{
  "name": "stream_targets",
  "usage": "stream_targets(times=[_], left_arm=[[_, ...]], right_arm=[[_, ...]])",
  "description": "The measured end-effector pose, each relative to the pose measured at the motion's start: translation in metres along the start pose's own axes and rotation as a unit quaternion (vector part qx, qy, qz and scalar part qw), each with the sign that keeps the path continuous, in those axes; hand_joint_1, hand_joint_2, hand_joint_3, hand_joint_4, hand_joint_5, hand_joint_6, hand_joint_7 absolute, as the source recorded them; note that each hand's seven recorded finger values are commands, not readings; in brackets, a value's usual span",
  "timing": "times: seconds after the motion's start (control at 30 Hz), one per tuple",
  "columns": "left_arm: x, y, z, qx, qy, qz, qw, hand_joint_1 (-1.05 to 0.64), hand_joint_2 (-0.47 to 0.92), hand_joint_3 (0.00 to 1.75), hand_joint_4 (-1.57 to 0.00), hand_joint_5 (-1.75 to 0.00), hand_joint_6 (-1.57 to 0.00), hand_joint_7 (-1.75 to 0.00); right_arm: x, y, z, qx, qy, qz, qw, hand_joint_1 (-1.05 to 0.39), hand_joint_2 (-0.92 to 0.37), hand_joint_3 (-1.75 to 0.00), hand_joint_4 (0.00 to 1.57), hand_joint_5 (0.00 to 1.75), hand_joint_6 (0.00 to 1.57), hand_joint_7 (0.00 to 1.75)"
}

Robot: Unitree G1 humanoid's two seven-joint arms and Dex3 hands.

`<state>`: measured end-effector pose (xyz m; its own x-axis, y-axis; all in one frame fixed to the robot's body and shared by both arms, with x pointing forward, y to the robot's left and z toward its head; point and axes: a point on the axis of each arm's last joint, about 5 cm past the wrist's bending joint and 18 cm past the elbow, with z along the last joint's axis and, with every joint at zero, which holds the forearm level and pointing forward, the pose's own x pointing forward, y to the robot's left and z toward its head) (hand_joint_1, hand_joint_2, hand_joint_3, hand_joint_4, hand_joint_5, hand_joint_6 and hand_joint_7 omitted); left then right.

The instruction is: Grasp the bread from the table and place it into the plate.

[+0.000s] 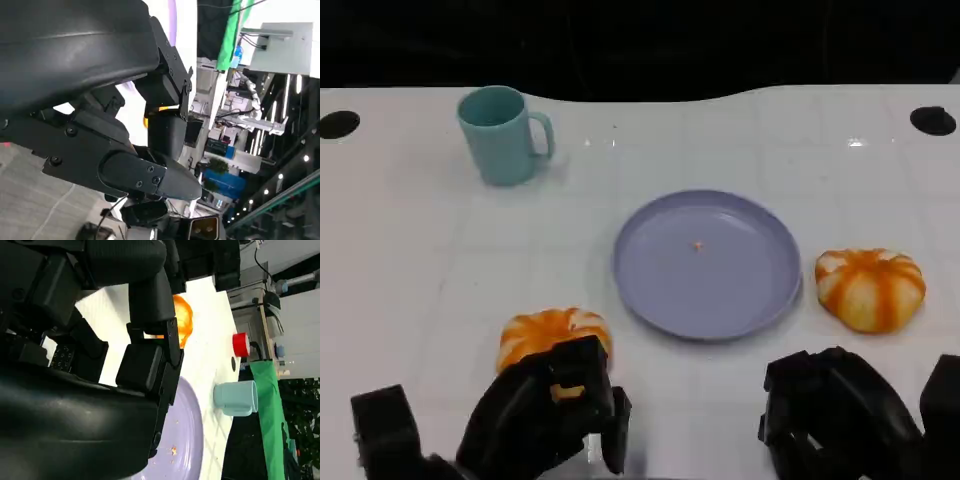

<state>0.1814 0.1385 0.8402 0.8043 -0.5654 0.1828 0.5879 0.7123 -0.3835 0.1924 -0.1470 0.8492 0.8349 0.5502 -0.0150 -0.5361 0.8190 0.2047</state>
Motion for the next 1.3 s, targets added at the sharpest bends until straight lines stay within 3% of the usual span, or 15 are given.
stream_targets(times=[0.27,0.4,0.57,0.8,0.97,1.3], left_arm=[[0.001,0.006,0.019,0.103,-0.027,-0.009,0.994,-0.76,0.92,0.08,-0.65,-1.37,-0.58,-0.82],[0.001,0.010,0.031,0.176,-0.037,-0.011,0.984,-0.76,0.91,0.09,-0.63,-1.22,-0.49,-0.74],[0.002,0.014,0.045,0.266,-0.034,-0.012,0.963,-0.69,0.87,0.02,-0.61,-1.06,-0.41,-0.63],[0.002,0.010,0.063,0.396,-0.041,0.011,0.917,-0.77,0.88,0.01,-0.41,-0.97,-0.32,-0.53],[-0.002,0.003,0.071,0.503,-0.044,0.035,0.862,-0.80,0.92,0.07,-0.25,-0.94,-0.24,-0.46],[-0.007,-0.014,0.090,0.717,-0.020,0.052,0.695,-0.82,0.92,0.04,-0.22,-0.92,-0.22,-0.36]], right_arm=[[0.000,0.0000,0.000,-0.001,0.000,0.000,1.0000,-1.05,0.01,-1.42,1.52,1.33,1.57,1.02],[0.000,0.0000,0.000,0.000,0.001,0.000,1.0000,-1.05,0.00,-1.42,1.52,1.33,1.57,1.02],[0.000,0.0000,0.000,-0.001,0.001,-0.002,1.0000,-1.05,0.01,-1.42,1.52,1.33,1.57,1.02],[0.000,0.0001,0.001,-0.008,0.000,-0.001,1.0000,-1.05,0.00,-1.41,1.53,1.32,1.57,1.01],[0.001,0.0000,0.001,-0.009,-0.001,0.002,1.0000,-1.05,-0.01,-1.40,1.53,1.32,1.57,1.01],[0.001,0.0001,0.001,-0.010,0.000,0.002,0.9999,-1.05,0.00,-1.39,1.54,1.31,1.57,1.02]])
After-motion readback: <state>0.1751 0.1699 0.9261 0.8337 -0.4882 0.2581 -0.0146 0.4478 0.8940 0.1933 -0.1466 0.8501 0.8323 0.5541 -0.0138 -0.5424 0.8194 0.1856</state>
